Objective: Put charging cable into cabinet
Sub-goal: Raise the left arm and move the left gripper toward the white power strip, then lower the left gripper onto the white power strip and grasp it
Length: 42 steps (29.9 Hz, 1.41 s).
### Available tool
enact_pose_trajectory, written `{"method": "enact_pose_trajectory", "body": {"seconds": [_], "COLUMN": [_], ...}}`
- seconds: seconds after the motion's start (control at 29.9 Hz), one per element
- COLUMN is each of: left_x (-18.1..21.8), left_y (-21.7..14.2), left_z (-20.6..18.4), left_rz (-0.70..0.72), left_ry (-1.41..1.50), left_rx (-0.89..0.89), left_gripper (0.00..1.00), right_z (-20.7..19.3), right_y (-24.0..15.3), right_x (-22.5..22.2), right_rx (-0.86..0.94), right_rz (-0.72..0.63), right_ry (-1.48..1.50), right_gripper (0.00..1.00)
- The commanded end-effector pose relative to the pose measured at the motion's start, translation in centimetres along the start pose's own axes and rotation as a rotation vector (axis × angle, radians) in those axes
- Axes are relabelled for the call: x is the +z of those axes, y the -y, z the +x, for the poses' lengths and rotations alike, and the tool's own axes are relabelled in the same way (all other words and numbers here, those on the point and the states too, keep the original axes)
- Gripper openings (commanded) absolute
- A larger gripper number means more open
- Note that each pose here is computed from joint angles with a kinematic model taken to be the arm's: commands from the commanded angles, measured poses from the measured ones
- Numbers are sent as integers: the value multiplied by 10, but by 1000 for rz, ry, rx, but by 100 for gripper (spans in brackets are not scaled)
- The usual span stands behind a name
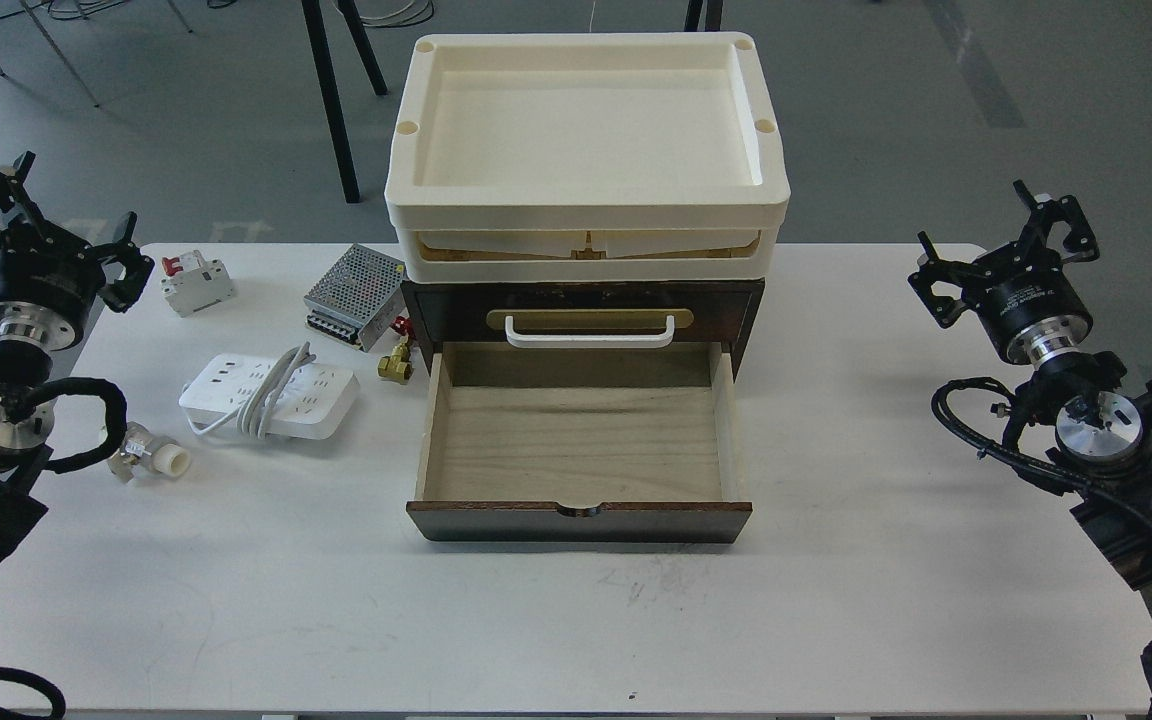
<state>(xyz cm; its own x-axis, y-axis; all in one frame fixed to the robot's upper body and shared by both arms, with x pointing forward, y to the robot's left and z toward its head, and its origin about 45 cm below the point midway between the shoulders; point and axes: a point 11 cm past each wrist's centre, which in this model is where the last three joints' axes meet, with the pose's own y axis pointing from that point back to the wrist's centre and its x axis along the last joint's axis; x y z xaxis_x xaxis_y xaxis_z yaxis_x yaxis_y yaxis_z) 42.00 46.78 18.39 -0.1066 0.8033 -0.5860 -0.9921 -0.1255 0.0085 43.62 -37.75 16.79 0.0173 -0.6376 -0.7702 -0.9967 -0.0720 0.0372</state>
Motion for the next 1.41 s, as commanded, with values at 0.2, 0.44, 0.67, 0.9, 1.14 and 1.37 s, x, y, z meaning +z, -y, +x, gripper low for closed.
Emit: {"method": "enact_pose_trajectory", "body": {"seconds": [0.2, 0.44, 0.67, 0.9, 1.14, 1.37], "left_x": [8, 59, 117, 120, 56, -12], "left_y": [-1, -2, 7, -18, -47, -62], "left_z": [3, 6, -72, -156, -175, -128], "left_rz": [-16, -16, 59, 107, 210, 260], "left_ry": [3, 157, 599, 891, 1480, 2082], "left_rx": [5, -46, -358, -680, -928, -1085], "left_gripper": [100, 100, 99, 98, 95, 95], "right_z": [1, 2, 3, 4, 4, 4], "right_y": [-1, -2, -2, -3, -3, -3], "right_x": [0, 1, 2, 2, 3, 4], "right_rx": [2, 5, 7, 9, 8, 9], "right_rz": [0, -3, -5, -5, -10, -12], "right_ry": [-2, -4, -4, -7, -10, -10], "right_gripper": [100, 100, 100, 100, 100, 100]}}
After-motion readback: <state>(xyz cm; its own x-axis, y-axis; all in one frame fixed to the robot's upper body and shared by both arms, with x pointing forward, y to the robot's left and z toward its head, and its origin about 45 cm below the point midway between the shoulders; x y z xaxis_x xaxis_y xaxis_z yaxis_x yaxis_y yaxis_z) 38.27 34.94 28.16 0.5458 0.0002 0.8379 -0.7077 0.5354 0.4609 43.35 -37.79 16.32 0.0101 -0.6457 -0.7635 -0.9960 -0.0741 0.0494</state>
